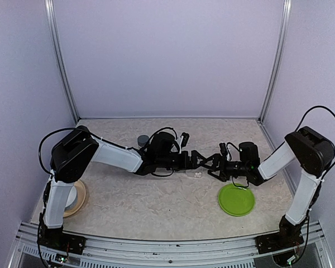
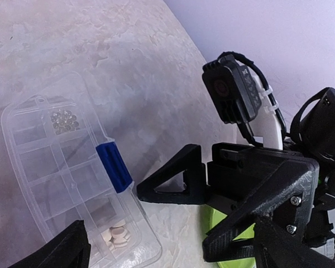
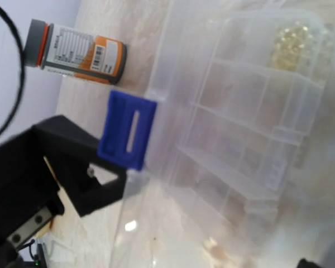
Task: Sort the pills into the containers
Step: Close the lid of the pill container.
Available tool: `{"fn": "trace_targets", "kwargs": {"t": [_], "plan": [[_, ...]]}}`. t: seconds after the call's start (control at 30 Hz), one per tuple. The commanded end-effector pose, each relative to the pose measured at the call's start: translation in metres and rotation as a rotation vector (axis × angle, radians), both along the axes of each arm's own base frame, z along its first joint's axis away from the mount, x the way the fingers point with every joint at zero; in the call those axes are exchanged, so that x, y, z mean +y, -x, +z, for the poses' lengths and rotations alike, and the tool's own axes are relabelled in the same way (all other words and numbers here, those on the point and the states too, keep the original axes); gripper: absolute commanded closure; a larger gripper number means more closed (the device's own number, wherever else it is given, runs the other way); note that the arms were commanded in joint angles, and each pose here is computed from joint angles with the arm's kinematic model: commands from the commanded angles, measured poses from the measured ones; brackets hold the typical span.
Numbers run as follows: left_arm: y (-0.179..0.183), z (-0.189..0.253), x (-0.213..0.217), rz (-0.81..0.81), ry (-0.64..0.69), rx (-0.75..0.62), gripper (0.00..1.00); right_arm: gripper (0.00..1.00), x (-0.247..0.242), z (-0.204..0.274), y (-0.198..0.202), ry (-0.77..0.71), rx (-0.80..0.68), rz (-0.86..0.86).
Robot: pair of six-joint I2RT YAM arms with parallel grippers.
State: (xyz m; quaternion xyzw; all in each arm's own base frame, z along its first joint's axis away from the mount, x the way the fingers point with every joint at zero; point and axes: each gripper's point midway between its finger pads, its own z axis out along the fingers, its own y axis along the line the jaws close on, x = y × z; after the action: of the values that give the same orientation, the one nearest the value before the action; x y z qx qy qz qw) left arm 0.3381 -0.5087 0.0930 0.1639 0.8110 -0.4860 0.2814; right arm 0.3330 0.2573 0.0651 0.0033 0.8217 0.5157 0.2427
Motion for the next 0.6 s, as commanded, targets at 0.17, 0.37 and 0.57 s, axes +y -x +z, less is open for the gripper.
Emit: {"fn": "trace_targets", "kwargs": {"t": [0.17,0.37,0.57], "plan": [[0.01,0.024,-0.012,-0.041,0.024,-0.039,0.01,0.02,0.01,0.015,-0.013,-0.098,-0.033,0.021],[0.01,0.025,-0.016,-0.045,0.029,-0.033,0.01,0.04,0.012,0.017,-0.014,-0.11,-0.034,0.029],[0.011,0.017,-0.019,-0.051,0.029,-0.011,0.01,0.05,0.012,0.013,-0.011,-0.123,-0.018,0.033]]}}
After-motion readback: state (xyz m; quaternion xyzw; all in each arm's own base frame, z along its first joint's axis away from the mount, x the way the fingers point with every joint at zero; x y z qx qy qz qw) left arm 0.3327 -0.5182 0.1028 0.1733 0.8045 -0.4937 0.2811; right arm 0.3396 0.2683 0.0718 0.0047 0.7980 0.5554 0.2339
